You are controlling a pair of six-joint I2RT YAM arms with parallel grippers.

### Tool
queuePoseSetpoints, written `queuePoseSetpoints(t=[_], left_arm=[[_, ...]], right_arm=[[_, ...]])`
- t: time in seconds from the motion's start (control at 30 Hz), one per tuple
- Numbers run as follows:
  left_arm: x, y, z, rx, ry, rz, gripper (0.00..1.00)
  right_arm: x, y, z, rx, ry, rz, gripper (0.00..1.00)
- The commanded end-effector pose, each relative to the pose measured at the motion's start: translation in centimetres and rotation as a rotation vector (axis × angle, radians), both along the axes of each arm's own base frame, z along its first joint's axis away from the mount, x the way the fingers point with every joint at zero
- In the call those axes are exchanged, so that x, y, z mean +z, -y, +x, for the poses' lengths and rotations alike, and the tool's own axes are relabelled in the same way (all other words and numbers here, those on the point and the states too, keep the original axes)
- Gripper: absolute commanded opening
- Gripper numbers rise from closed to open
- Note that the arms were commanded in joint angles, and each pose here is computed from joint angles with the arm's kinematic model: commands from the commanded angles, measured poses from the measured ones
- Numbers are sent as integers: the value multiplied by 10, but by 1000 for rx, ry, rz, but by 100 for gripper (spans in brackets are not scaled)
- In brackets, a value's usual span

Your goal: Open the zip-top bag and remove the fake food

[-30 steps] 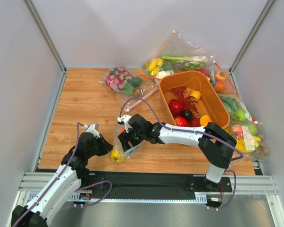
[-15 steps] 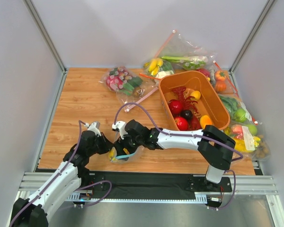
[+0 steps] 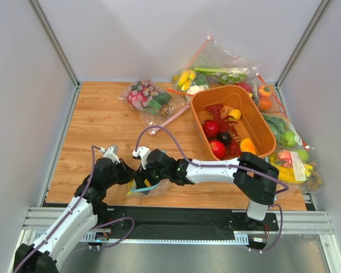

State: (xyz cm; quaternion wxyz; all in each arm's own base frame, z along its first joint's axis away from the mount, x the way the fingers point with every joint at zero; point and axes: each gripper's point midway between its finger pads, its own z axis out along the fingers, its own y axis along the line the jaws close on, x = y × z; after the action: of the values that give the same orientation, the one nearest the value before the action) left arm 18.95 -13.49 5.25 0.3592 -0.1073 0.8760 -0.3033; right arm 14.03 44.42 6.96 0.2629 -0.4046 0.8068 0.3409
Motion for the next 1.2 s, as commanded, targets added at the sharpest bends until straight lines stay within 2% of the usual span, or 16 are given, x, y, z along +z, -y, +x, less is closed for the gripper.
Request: queuePoseSetpoints(t=[0.0, 0.03, 0.07, 0.37, 0.47, 0.53, 0.57, 0.6, 0.67, 0.77, 1.03, 1.17], left_arm=[[6, 5, 1, -5, 15, -37, 0], [7, 5, 1, -5, 14, -39, 0], [7, 5, 1, -6, 15, -42, 0], [9, 9, -1, -13, 15, -70, 0], [6, 11, -3, -20, 7, -79, 0], [7, 12, -3, -24, 11, -87, 0], [8, 12, -4, -25, 13, -86, 0], [7, 10, -4, -23, 12, -76, 0], [8, 8, -4, -19, 19, -63, 0], [8, 2, -4, -2, 19, -32, 0], [7, -10, -2, 31, 14, 37, 0], [6, -9, -1, 31, 9, 35, 0]], right_arm=[[-11, -7, 7, -99, 9, 15, 87], [-10, -8, 11, -124, 20, 24, 87], [-9, -9, 12, -138, 19, 30, 100], [-22, -14, 28, -216, 48, 36, 100], [-25, -18, 29, -214, 49, 37, 96], [-27, -17, 28, -209, 52, 33, 83], [-27, -16, 28, -211, 53, 31, 63], [-27, -14, 28, -211, 60, 27, 56], [-24, -7, 30, -222, 73, 15, 41], [-22, 13, 32, -254, 81, -26, 31], [-11, 75, 37, -367, 97, -113, 31], [-6, 86, 39, -393, 106, -133, 32]])
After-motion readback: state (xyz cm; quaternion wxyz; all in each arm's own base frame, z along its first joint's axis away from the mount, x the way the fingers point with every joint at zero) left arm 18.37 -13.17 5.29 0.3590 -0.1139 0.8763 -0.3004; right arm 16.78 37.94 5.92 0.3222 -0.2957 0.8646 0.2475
